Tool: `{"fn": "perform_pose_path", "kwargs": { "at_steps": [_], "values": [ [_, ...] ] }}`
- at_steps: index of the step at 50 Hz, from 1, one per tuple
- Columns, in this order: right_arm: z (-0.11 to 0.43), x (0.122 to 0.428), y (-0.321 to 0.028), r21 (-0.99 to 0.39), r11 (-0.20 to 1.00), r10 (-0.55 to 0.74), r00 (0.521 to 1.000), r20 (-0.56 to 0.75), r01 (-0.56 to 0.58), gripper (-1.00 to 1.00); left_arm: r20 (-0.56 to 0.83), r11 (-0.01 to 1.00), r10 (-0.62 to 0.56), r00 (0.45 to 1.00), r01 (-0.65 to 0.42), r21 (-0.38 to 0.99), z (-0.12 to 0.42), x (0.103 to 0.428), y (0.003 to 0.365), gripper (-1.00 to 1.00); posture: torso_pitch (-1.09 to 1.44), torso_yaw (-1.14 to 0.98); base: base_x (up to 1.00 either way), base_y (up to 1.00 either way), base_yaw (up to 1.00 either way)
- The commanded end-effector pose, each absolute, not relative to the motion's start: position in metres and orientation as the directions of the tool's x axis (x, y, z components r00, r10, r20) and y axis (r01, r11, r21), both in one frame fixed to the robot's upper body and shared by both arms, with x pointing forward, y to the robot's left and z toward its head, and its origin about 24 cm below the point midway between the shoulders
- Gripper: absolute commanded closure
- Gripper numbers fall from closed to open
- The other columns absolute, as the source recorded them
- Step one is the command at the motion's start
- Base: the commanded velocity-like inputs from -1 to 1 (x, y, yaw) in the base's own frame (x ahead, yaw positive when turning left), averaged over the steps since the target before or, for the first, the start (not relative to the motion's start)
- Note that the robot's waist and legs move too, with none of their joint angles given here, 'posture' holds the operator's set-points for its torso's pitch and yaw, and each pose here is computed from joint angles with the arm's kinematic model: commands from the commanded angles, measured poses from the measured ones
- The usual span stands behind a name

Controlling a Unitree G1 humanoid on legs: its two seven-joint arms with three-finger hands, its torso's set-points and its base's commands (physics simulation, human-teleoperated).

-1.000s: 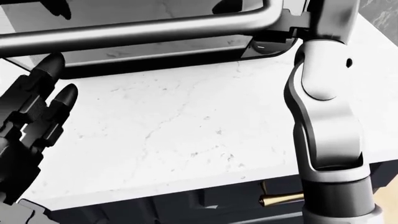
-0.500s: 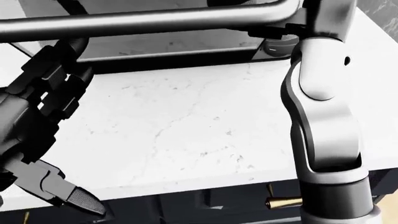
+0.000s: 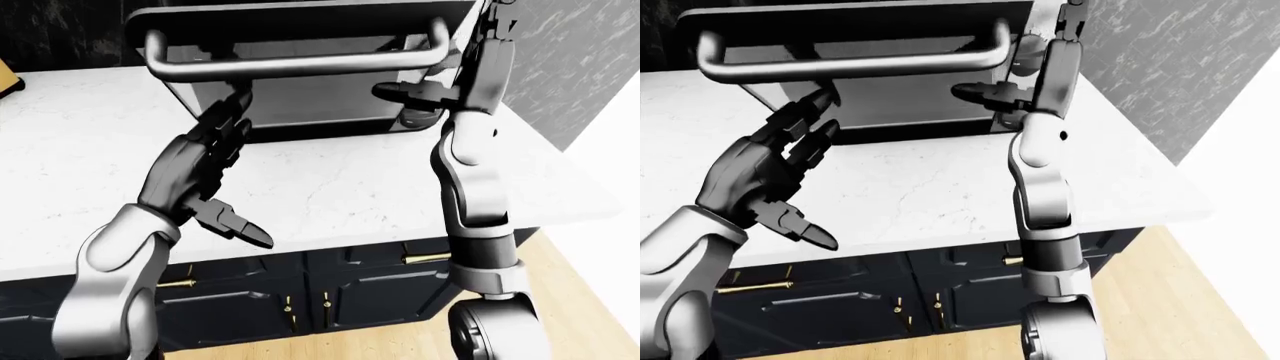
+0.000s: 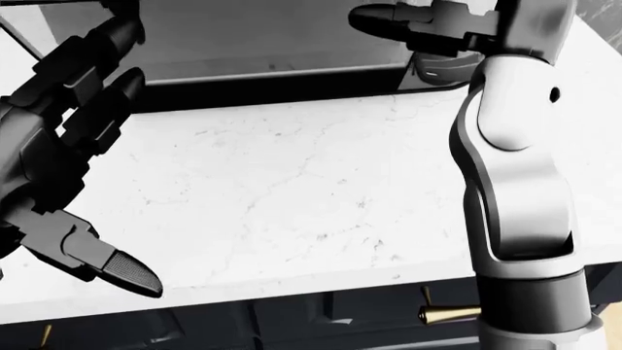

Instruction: Close the toaster oven door.

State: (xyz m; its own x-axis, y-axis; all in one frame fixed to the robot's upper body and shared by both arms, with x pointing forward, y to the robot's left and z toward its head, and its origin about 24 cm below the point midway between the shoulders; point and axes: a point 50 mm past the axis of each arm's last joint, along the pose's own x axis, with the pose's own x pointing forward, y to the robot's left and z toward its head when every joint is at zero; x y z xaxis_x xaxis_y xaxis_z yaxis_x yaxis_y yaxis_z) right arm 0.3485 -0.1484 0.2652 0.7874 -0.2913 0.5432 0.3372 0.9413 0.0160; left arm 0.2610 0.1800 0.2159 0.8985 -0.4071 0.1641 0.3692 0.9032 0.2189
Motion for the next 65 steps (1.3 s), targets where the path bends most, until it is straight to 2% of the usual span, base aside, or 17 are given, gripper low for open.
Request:
{"fn": "perform_pose_path", "kwargs": {
  "at_steps": [1,29,65],
  "values": [
    [0.285,0.341,-0.147,0.042,0.944,-0.283,0.736,0.615,0.328,-1.00,0.314,0.918,-0.362,0.878,0.278,0.281,0.242,0.254,0.185,-1.00,0.00,0.00,0.00,0.00,0.00],
    [0.281,0.339,-0.149,0.062,0.950,-0.281,0.753,0.594,0.306,-1.00,0.319,0.916,-0.347,0.882,0.246,0.317,0.254,0.286,0.194,-1.00,0.00,0.00,0.00,0.00,0.00],
    [0.283,0.338,-0.151,0.070,0.950,-0.285,0.752,0.595,0.304,-1.00,0.291,0.907,-0.339,0.895,0.228,0.354,0.253,0.321,0.202,-1.00,0.00,0.00,0.00,0.00,0.00]
  ]
}}
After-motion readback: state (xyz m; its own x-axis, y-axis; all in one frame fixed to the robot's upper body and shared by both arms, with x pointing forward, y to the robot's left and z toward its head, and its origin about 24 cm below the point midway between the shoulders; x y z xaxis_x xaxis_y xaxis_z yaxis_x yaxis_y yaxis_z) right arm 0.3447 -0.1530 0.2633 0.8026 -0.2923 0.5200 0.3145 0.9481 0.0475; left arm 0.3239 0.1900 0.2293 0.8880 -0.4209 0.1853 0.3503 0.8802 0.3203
